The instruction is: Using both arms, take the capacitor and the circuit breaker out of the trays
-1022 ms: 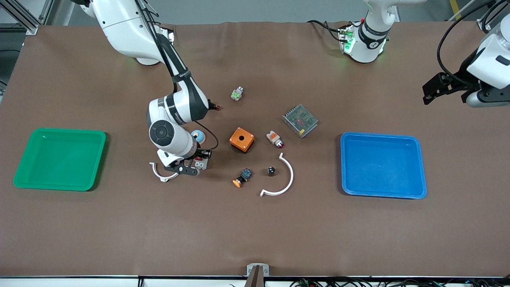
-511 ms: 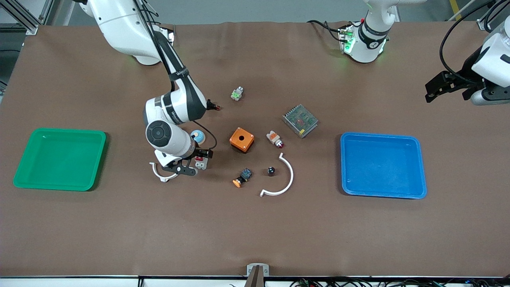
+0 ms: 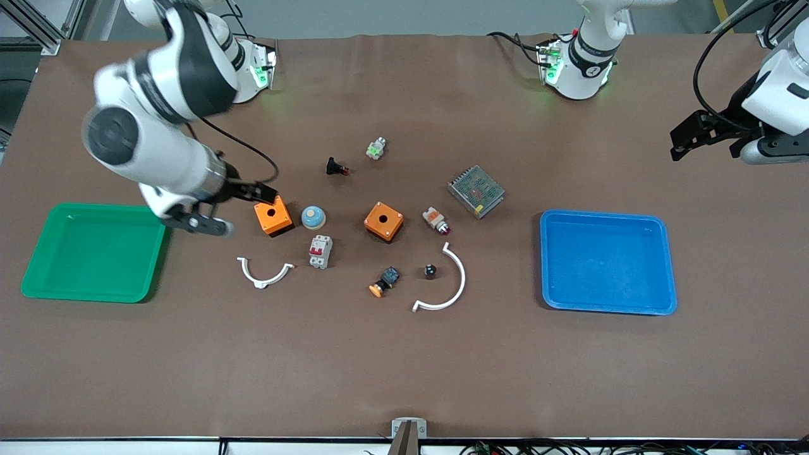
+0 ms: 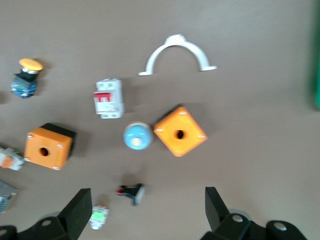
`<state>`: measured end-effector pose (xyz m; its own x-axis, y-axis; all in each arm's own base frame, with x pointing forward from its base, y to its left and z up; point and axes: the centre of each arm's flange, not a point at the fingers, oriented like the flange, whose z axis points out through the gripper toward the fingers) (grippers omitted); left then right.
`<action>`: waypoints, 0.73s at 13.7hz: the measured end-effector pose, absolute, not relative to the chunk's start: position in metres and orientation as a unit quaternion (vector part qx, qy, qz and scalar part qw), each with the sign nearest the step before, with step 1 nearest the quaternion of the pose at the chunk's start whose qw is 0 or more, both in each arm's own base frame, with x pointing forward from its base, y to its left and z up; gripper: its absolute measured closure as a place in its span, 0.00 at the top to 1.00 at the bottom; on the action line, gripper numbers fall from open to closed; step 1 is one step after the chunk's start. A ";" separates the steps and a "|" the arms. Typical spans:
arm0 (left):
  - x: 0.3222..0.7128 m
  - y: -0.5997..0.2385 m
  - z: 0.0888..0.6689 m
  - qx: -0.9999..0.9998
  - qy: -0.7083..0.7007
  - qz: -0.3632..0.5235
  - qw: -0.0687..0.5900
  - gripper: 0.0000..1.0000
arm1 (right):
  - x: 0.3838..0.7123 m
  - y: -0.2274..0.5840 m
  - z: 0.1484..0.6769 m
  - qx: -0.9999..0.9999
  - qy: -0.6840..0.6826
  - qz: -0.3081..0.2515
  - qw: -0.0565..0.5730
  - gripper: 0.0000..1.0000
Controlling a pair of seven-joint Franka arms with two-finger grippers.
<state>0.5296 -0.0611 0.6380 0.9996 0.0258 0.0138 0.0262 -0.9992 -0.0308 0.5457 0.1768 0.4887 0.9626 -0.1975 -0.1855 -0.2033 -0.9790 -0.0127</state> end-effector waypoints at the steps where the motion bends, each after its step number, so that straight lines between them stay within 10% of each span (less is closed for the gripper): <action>1: 0.529 -0.061 0.638 -1.000 -0.013 -0.006 0.016 1.00 | 0.540 0.164 0.505 -0.991 0.103 0.086 0.011 1.00; 10: 0.527 -0.062 0.639 -1.000 -0.012 -0.004 0.016 1.00 | 0.530 -0.015 0.574 -0.994 0.088 0.061 0.029 1.00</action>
